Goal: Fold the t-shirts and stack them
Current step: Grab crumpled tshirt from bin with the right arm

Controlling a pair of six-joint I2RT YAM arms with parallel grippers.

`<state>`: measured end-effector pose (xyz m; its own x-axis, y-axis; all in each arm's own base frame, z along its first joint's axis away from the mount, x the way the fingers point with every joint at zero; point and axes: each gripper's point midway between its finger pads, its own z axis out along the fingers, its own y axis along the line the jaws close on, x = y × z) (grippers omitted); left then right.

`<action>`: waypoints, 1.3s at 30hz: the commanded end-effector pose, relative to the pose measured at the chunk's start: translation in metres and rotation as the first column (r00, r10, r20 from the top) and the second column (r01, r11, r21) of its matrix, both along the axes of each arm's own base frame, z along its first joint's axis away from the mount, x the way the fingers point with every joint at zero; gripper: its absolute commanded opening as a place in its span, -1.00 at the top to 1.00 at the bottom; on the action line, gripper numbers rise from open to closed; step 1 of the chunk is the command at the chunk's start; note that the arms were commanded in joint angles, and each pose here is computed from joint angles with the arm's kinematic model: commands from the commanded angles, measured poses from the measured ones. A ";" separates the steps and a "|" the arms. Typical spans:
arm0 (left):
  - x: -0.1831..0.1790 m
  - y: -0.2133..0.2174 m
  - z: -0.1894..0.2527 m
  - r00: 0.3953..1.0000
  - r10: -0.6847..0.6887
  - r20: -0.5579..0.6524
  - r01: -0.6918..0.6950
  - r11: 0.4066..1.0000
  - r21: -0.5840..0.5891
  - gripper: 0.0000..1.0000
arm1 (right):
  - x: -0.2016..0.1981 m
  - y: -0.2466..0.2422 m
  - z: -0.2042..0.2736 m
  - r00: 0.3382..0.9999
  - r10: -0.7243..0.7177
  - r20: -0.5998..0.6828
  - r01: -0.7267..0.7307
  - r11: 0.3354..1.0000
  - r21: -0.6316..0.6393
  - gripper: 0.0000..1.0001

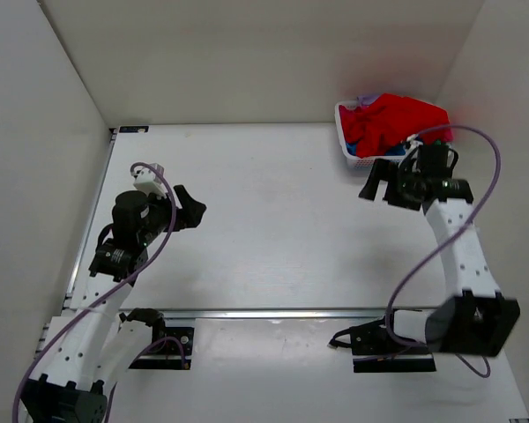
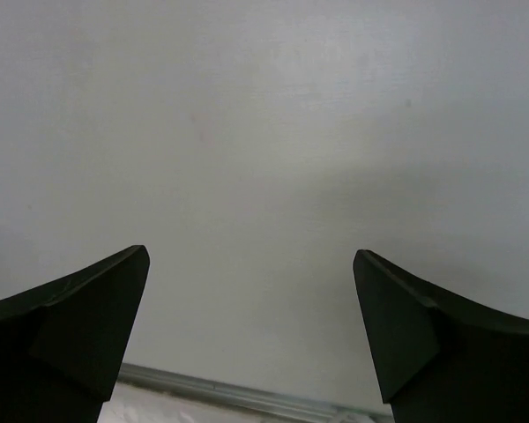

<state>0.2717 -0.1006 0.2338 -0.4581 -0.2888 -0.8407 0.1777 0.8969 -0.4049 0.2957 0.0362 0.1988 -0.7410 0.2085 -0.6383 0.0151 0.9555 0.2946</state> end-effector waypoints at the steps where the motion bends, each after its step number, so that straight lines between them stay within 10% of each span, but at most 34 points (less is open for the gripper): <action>1: 0.004 -0.010 0.007 0.999 -0.043 0.005 0.043 0.999 0.002 -0.87 | 0.032 0.005 0.021 0.992 0.126 -0.014 -0.123 0.983 0.132 -0.98; 13: -0.001 -0.015 -0.022 0.996 -0.084 -0.022 0.084 0.996 -0.007 -0.88 | 0.060 -0.002 0.041 0.985 0.084 0.148 -0.095 0.993 0.073 -0.98; 15: 0.000 -0.017 -0.025 0.997 -0.073 -0.027 0.073 0.997 -0.007 -0.87 | 0.074 -0.010 0.058 0.970 0.085 0.227 -0.091 0.996 0.017 -0.34; 16: 0.002 -0.018 -0.027 0.997 -0.073 -0.039 0.073 0.997 0.002 -0.87 | 0.083 -0.017 0.070 0.958 0.065 0.278 -0.070 0.997 0.009 0.98; 17: 0.004 -0.018 -0.027 0.996 -0.072 -0.045 0.073 0.997 0.006 -0.86 | 0.092 -0.017 0.080 0.941 0.067 0.331 -0.082 0.996 0.034 1.00; 21: 0.008 -0.022 -0.030 0.994 -0.093 -0.057 0.094 0.996 0.005 -0.85 | 0.119 -0.017 0.102 0.897 0.064 0.437 -0.143 0.978 0.151 0.88; 24: 0.010 -0.022 -0.031 0.995 -0.091 -0.033 0.091 0.996 -0.006 -0.85 | 0.134 -0.006 0.111 0.840 0.076 0.537 -0.257 0.928 0.271 -0.06; 26: 0.013 -0.020 -0.030 0.997 -0.081 -0.020 0.081 0.997 -0.007 -0.85 | 0.146 -0.004 0.113 0.829 0.048 0.557 -0.277 0.901 0.335 -0.14; 30: 0.024 -0.016 -0.034 0.996 -0.078 -0.039 0.080 0.996 0.044 -0.85 | 0.202 -0.012 0.075 0.892 0.008 0.452 -0.016 1.000 0.014 -0.65; 39: 0.042 -0.010 -0.034 0.998 -0.055 -0.026 0.058 0.991 0.118 -0.85 | 0.272 -0.054 -0.007 0.937 -0.179 0.300 0.233 0.960 -0.154 -0.39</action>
